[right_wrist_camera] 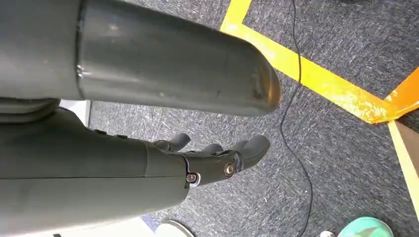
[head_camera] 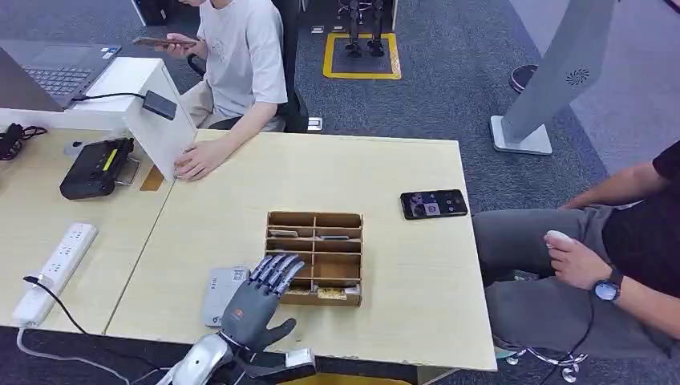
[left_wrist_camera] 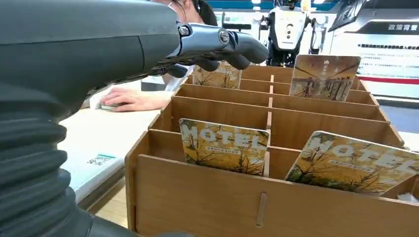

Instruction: Pass the card to the sensor for recognition and then transmit it.

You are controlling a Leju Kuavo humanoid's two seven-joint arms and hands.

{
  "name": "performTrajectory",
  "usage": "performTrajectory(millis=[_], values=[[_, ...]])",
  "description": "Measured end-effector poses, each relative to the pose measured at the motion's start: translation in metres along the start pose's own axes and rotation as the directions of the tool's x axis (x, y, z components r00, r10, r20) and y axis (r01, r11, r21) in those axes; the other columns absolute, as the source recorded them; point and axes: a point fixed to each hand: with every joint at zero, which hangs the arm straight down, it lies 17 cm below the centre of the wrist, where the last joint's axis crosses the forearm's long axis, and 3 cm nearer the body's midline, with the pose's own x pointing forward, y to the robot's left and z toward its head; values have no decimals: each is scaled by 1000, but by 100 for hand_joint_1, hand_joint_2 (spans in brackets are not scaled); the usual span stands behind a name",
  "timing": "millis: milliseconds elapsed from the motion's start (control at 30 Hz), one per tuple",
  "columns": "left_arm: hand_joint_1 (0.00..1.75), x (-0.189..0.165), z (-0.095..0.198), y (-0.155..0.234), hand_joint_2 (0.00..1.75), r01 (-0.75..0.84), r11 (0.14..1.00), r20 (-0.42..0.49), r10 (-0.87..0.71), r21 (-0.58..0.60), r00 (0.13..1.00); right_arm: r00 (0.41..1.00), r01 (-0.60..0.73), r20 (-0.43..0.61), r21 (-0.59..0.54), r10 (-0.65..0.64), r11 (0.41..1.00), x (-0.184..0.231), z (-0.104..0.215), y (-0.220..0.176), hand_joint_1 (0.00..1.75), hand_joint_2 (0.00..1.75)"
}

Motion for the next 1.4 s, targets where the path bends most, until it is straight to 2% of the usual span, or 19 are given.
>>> performTrajectory(millis=[300, 333, 367, 433, 467, 500, 833, 933, 967, 1000, 1200, 1400], values=[[0, 1, -1, 0, 175, -2, 1000, 1, 2, 1, 1000, 1000, 0, 0, 0, 0, 1000, 0, 0, 0, 0, 0], [19, 1, -1, 0, 175, -2, 1000, 2, 2, 1, 1000, 1000, 0, 0, 0, 0, 1000, 0, 0, 0, 0, 0], [49, 1, -1, 0, 175, -3, 1000, 2, 3, 1, 1000, 1000, 0, 0, -1, 0, 1000, 0, 0, 0, 0, 0], [54, 1, 0, -1, 175, -8, 1000, 1, 8, -3, 1000, 1000, 0, 0, -1, 0, 1000, 0, 0, 0, 0, 0], [136, 1, 0, -2, 175, -13, 1000, 0, 13, -6, 1000, 1000, 0, 0, -2, 0, 1000, 0, 0, -1, 0, 0], [150, 1, 0, -2, 175, -25, 1000, -2, 25, -6, 1000, 1000, 1, -3, -2, -1, 1000, 0, 0, -1, 0, 0], [155, -1, 1, -3, 175, -62, 998, -15, 62, -10, 998, 1000, 4, -4, -4, -4, 1000, -1, 0, -1, 0, 0], [141, -2, 1, -4, 175, -74, 997, -21, 74, -10, 997, 1000, 3, -7, -7, -3, 1000, -3, -1, -4, 0, 0], [152, -2, 0, -3, 175, -73, 997, -20, 73, -9, 997, 1000, 4, -7, -8, -4, 1000, -3, -1, -4, 0, 0], [175, -3, 0, -5, 175, -75, 997, -22, 74, -16, 997, 1000, 9, -7, -10, -9, 1000, -2, -1, -5, 0, 0], [175, -2, -1, -4, 175, -92, 996, -17, 92, -15, 996, 1000, 13, -16, -12, -13, 1000, -4, -1, -6, 0, 0], [175, -6, -1, 0, 175, -195, 981, -30, 194, -6, 980, 1000, 21, -10, -15, -21, 1000, -3, -1, -7, 0, 0]])
